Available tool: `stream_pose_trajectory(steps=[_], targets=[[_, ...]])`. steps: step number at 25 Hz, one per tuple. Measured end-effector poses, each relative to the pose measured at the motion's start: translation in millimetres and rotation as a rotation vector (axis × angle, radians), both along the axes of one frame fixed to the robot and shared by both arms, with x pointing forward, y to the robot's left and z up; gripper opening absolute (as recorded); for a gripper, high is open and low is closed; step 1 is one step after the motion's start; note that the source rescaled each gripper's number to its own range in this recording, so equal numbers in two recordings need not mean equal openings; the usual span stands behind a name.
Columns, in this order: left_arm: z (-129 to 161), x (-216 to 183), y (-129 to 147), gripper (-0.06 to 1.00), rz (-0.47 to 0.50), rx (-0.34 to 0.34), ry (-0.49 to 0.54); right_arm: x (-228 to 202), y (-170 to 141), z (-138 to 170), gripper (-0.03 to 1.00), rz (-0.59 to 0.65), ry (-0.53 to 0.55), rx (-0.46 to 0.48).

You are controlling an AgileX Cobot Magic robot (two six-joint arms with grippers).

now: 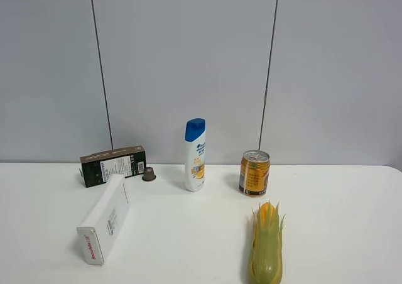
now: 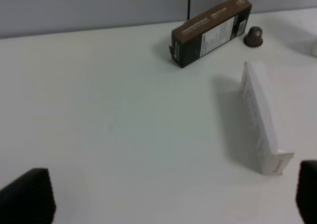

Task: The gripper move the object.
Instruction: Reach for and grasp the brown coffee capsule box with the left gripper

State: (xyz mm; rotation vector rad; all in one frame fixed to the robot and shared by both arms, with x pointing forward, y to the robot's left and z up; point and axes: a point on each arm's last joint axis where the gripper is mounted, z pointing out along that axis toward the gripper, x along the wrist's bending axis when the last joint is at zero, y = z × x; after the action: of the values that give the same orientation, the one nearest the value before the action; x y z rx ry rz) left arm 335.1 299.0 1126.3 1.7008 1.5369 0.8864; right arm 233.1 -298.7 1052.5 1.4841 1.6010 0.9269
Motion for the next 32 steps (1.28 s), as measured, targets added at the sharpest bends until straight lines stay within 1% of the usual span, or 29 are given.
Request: stream_pose_trajectory(steps=[3,5,7,9,12,15,18,20,24,30,32], targets=[[4,37,1,1.0,-0.07,0.078,0.075,0,0,0,1.0,0.0,0.0,0.0],[3,61,2,1.0,-0.134,0.151,0.117,0,0,0,1.0,0.0,0.0,0.0],[-1,82,-1,1.0,-0.227,0.245,0.138,0,0,0,1.0,0.0,0.0,0.0],[-8,101,-9,1.0,-0.334,0.313,0.147,0,0,0,1.0,0.0,0.0,0.0],[-22,126,-27,1.0,-0.477,0.37,0.139,0,0,0,1.0,0.0,0.0,0.0],[-41,148,-47,1.0,-0.564,0.382,0.143,0,0,0,1.0,0.0,0.0,0.0],[-61,173,-64,1.0,-0.602,0.387,0.138,0,0,0,1.0,0.0,0.0,0.0],[-74,189,-73,1.0,-0.613,0.389,0.147,0,0,0,1.0,0.0,0.0,0.0],[-88,218,-84,1.0,-0.627,0.392,0.168,0,0,0,1.0,0.0,0.0,0.0],[-94,249,-89,1.0,-0.623,0.433,0.164,0,0,0,1.0,0.0,0.0,0.0],[-100,258,-90,1.0,-0.63,0.459,0.169,0,0,0,1.0,0.0,0.0,0.0]])
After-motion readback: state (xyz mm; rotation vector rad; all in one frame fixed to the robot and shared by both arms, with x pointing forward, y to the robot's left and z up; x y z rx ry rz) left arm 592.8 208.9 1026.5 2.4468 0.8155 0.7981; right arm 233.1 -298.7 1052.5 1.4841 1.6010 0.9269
